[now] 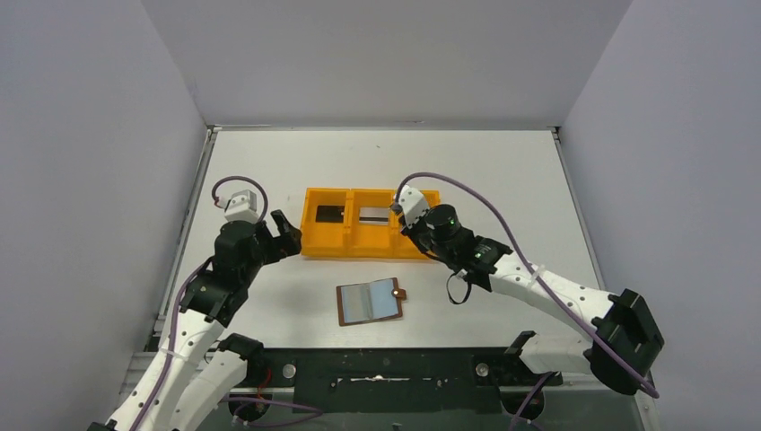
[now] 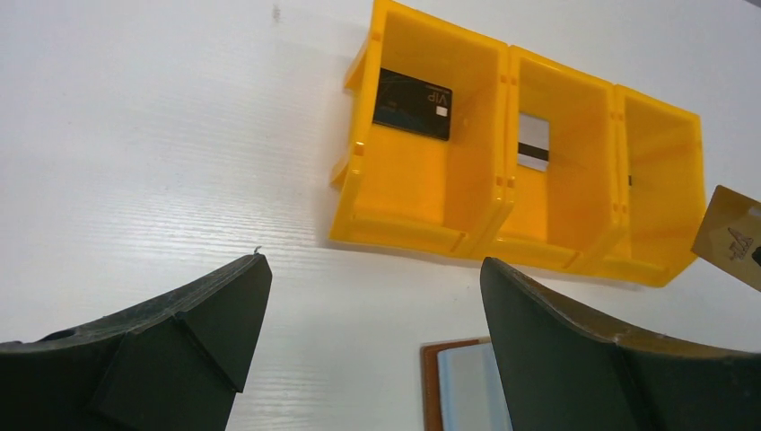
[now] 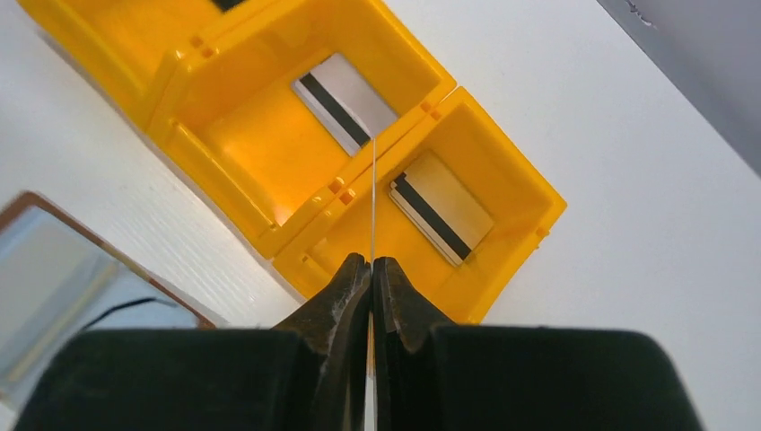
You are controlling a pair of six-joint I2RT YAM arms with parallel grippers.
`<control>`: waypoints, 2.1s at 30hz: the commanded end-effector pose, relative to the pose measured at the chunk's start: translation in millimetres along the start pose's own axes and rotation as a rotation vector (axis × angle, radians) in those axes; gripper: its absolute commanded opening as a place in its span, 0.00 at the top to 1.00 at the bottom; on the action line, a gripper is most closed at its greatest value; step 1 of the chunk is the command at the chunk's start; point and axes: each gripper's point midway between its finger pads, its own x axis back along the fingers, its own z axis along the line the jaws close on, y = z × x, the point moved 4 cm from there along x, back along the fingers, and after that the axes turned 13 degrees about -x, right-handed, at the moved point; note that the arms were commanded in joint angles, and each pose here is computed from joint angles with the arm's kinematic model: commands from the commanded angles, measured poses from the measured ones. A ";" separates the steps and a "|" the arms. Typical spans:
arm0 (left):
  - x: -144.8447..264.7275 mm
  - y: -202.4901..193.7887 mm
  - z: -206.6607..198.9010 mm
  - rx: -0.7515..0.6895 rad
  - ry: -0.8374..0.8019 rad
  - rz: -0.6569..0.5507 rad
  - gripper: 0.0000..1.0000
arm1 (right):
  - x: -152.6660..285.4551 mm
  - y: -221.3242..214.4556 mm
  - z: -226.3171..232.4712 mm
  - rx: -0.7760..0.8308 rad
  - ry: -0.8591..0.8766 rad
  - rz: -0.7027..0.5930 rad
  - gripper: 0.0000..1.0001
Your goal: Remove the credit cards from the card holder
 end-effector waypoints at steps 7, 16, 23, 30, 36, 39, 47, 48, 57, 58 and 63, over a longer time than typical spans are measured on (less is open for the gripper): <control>-1.6 1.7 14.4 -0.068 0.084 -0.010 0.11 | -23.7 -2.6 -25.9 0.501 -0.056 0.095 1.00; -4.9 2.1 11.6 -0.069 0.070 -0.004 0.11 | -39.0 -3.9 -26.0 0.591 0.122 0.109 1.00; -1.2 6.4 11.0 -0.075 0.058 -0.031 0.11 | -58.0 -11.2 -37.7 0.699 0.130 0.191 1.00; 3.2 11.6 11.0 -0.071 0.055 -0.063 0.11 | -74.0 -17.5 -48.1 0.752 0.114 0.263 1.00; 1.8 8.7 11.0 -0.077 0.053 -0.046 0.11 | -96.4 -16.8 -54.3 0.780 0.073 0.271 1.00; 3.1 9.0 12.5 -0.075 0.063 -0.050 0.11 | -107.1 -18.7 -60.3 0.794 0.048 0.262 1.00; 5.9 12.7 12.2 -0.071 0.059 -0.072 0.11 | -120.2 -16.4 -75.3 0.834 0.000 0.251 1.00; 5.7 12.3 12.2 -0.071 0.059 -0.070 0.11 | -121.1 -17.2 -76.4 0.837 -0.004 0.252 1.00; 13.9 16.5 20.6 -0.057 0.109 -0.105 0.11 | -131.4 -41.0 -75.7 0.789 0.033 0.306 0.88; 15.6 17.9 20.5 -0.053 0.107 -0.115 0.11 | -130.8 -42.9 -75.8 0.786 0.034 0.313 0.88; 19.6 22.7 20.1 -0.044 0.102 -0.145 0.11 | -123.3 -43.8 -71.9 0.753 0.057 0.312 0.76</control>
